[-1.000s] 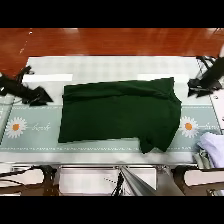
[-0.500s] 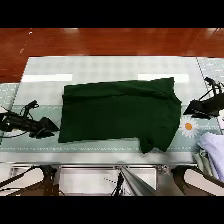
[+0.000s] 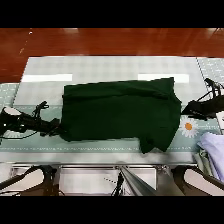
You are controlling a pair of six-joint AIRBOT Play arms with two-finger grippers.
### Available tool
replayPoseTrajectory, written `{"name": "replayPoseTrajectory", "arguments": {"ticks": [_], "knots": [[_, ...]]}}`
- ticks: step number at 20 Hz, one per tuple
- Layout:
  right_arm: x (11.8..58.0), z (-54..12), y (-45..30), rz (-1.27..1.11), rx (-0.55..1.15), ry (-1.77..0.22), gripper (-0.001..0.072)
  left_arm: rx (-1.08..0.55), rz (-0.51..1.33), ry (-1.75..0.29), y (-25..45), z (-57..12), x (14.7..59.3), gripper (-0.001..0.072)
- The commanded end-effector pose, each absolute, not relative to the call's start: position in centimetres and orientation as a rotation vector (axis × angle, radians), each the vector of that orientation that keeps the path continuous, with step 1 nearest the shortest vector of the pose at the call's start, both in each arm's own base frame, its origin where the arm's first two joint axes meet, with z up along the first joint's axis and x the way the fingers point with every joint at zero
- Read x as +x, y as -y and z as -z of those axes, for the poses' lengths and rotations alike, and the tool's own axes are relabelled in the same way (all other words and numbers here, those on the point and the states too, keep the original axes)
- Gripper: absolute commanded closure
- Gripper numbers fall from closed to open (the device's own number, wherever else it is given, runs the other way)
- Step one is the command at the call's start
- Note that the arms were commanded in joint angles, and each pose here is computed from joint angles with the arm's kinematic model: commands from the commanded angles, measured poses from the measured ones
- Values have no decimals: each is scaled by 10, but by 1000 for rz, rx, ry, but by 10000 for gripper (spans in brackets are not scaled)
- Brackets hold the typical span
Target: Fold the shirts.
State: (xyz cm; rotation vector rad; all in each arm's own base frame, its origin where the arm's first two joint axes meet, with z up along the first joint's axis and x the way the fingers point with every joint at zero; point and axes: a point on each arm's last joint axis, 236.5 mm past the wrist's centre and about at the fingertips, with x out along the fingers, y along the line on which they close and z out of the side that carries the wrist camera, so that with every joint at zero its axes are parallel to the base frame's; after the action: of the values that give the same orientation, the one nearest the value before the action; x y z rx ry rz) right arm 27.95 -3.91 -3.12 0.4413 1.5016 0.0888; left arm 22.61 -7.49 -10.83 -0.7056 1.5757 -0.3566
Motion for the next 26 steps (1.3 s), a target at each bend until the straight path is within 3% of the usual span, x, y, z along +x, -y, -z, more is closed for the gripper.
{"name": "replayPoseTrajectory", "arguments": {"ticks": [1, 3, 7, 12, 19, 22, 24, 26], "knots": [[267, 33, 38, -106, 420, -1538, 219, -734, 398, -1521, 95, 102, 239, 687], [244, 43, 50, -45, 391, -1569, 219, -736, 410, -1534, 97, 101, 236, 687], [206, 66, 36, 13, 551, -1516, 214, -736, 415, -1538, 98, 101, 235, 687], [190, 89, 2, -40, 652, -1493, 214, -727, 440, -1543, 100, 99, 232, 686], [231, 101, 5, 66, 794, -1276, 245, -722, 446, -1541, 100, 99, 232, 686], [232, 115, -13, 29, 774, -1333, 386, -718, 449, -1539, 100, 99, 232, 686], [232, 116, -33, -44, 735, -1374, 618, -714, 456, -1539, 100, 98, 231, 687], [248, 96, -38, -132, 654, -1342, 669, -706, 458, -1524, 98, 95, 237, 687]]}}
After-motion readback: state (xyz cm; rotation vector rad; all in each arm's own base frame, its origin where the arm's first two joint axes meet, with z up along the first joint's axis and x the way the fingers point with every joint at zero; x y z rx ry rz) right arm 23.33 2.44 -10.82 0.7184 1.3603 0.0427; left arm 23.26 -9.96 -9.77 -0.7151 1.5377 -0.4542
